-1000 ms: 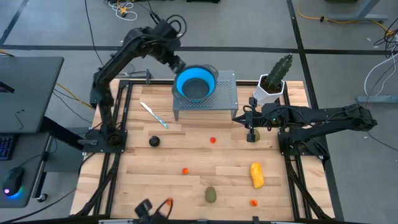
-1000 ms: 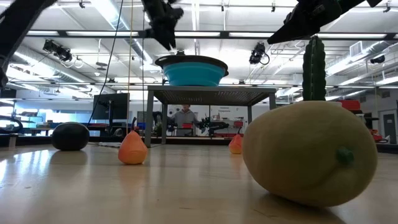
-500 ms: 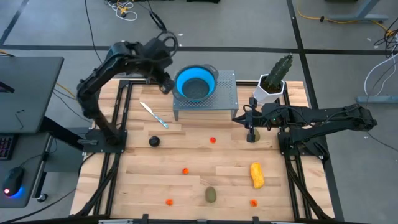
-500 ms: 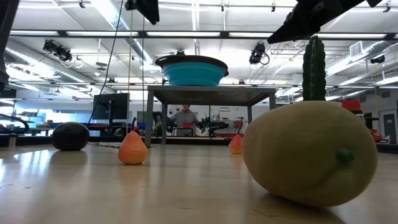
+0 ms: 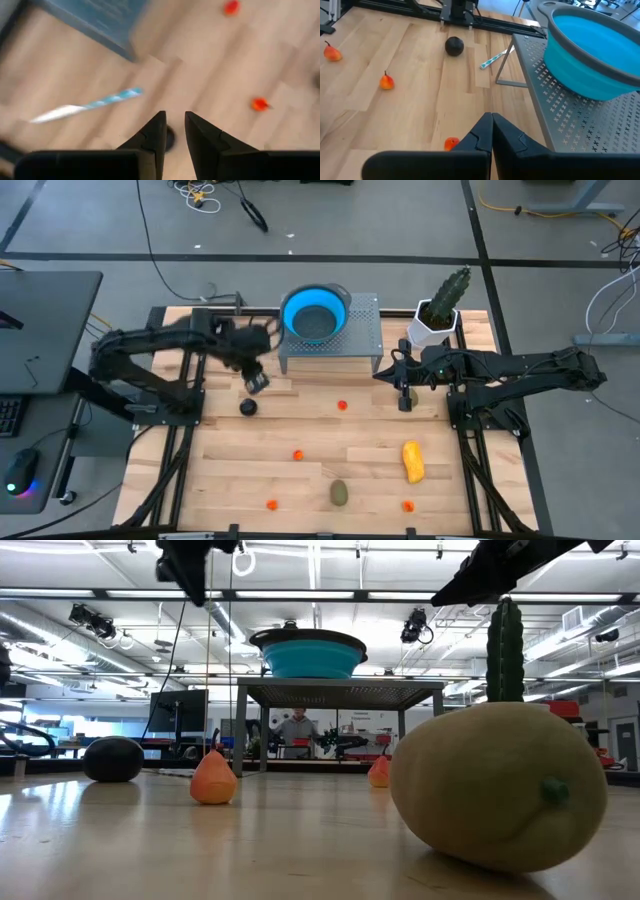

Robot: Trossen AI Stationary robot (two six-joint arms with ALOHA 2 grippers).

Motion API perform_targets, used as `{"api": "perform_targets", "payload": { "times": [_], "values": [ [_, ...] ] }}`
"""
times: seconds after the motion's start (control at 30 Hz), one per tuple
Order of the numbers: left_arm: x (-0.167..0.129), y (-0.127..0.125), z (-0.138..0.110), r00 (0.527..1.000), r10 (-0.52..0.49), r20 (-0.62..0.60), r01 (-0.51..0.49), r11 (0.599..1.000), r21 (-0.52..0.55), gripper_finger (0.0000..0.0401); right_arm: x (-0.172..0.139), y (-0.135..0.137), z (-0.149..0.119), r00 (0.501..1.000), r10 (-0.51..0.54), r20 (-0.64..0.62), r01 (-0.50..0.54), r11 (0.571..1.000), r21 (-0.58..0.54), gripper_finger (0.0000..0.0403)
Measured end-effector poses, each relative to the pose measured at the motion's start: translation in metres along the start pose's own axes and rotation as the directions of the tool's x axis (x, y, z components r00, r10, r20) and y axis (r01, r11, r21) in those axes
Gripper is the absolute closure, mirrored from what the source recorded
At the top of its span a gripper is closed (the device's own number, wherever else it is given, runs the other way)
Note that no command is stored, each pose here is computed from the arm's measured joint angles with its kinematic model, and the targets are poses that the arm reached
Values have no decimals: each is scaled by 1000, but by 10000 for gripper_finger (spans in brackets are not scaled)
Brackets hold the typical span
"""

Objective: Pick & Place Fruit
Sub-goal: Put the black plum into the blue strainer bowl

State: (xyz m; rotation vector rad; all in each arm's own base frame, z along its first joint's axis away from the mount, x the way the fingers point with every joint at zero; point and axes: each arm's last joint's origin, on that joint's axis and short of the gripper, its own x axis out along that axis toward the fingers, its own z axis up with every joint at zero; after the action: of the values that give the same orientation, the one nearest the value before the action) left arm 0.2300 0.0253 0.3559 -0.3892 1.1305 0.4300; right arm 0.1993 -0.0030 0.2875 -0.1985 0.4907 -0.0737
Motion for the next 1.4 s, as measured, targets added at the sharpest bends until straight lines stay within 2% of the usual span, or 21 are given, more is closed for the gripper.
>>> {"api": "perform_targets", "payload": {
  "times": [0.1,0.33,0.5,0.73,0.93,1.1,1.27,1.4],
  "values": [
    [19,-6,-24,999,-36,-35,36,999,0,324,0,0,0,1000,0,0,0,1000,-2,395],
    [71,-8,-68,981,28,-190,-34,999,-31,319,0,0,2,1000,-4,22,4,1000,-5,395],
    [104,-6,-86,979,26,-201,-46,994,-96,267,0,0,3,999,-5,32,5,1000,-4,395],
    [129,-1,-99,984,20,-180,-51,984,-170,154,0,0,3,1000,-5,30,5,1000,-4,395],
    [142,5,-110,982,65,-179,-107,965,-239,89,0,0,3,1000,-4,30,4,1000,-4,395],
    [151,10,-119,976,92,-199,-146,951,-273,66,0,0,3,1000,-4,30,5,1000,-4,395],
    [162,8,-119,993,24,-116,-58,951,-302,60,0,0,3,1000,-5,30,5,1000,-4,395],
    [170,9,-123,993,25,-119,-61,951,-305,60,0,0,3,1000,-5,30,5,1000,-4,395]
  ]
}}
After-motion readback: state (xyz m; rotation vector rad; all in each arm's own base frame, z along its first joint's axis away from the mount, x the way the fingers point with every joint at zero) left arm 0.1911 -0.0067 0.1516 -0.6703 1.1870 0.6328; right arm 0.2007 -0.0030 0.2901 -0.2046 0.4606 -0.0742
